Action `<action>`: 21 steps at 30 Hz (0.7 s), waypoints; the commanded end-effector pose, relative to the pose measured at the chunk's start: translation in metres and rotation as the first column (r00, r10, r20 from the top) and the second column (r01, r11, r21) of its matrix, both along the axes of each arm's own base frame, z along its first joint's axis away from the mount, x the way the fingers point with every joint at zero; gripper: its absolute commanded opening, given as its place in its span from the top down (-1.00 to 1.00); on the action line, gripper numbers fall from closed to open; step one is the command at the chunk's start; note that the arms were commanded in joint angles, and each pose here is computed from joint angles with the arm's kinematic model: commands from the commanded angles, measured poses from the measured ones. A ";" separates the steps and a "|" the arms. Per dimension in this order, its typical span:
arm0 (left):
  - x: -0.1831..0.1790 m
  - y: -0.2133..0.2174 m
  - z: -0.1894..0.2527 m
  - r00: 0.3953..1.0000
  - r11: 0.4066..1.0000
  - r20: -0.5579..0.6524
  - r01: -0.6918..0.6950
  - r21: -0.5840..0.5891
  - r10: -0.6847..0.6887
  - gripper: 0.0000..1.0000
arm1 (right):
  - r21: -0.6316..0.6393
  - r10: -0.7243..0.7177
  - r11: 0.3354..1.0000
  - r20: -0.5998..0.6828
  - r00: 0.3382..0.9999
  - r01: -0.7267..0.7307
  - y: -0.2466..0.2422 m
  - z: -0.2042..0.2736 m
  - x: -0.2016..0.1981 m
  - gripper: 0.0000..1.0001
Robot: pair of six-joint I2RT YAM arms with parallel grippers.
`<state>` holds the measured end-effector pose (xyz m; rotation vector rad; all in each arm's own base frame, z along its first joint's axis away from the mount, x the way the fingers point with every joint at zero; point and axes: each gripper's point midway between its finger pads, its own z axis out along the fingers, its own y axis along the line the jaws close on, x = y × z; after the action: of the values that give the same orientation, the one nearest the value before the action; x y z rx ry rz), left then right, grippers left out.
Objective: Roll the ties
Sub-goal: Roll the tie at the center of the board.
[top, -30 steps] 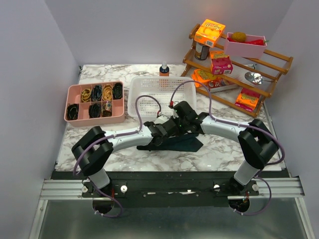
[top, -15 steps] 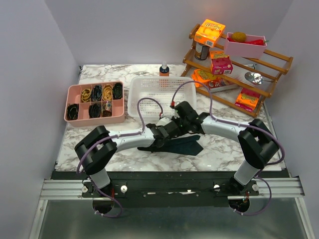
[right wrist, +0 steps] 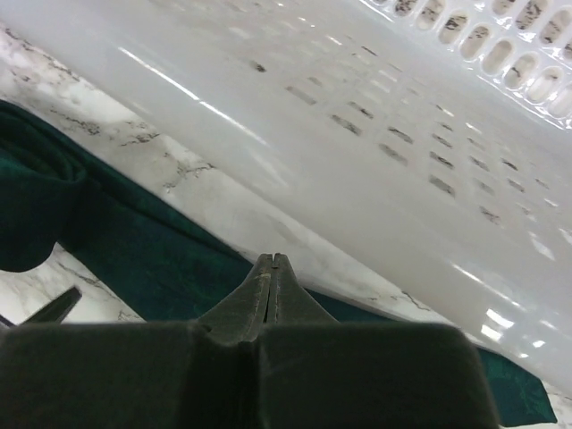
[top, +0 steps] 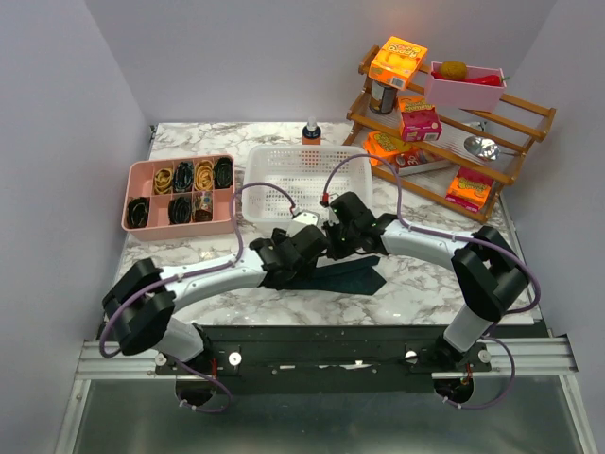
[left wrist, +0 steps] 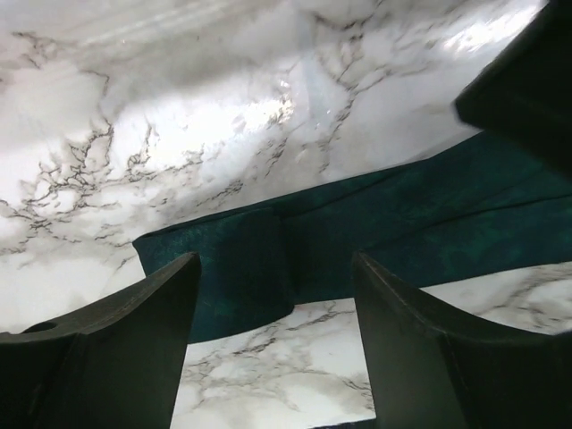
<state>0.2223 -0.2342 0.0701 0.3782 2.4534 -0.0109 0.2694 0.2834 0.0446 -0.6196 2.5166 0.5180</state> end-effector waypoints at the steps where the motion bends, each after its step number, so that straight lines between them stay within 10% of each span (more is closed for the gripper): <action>1: 0.009 -0.001 0.024 0.997 0.984 0.050 -0.043 -0.175 0.053 -0.59 | 0.071 0.076 0.994 0.030 0.997 -0.078 0.023 0.028 -0.005 0.99; 21: 0.015 0.072 0.036 0.973 0.696 -0.076 -0.210 -0.686 0.219 -0.72 | 0.067 0.182 0.980 0.062 0.981 -0.186 0.084 0.040 -0.034 0.99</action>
<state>0.2379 -0.1461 0.0885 -0.2817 2.3104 -0.6363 0.2315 0.3814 0.1007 -0.8723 2.3373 0.7620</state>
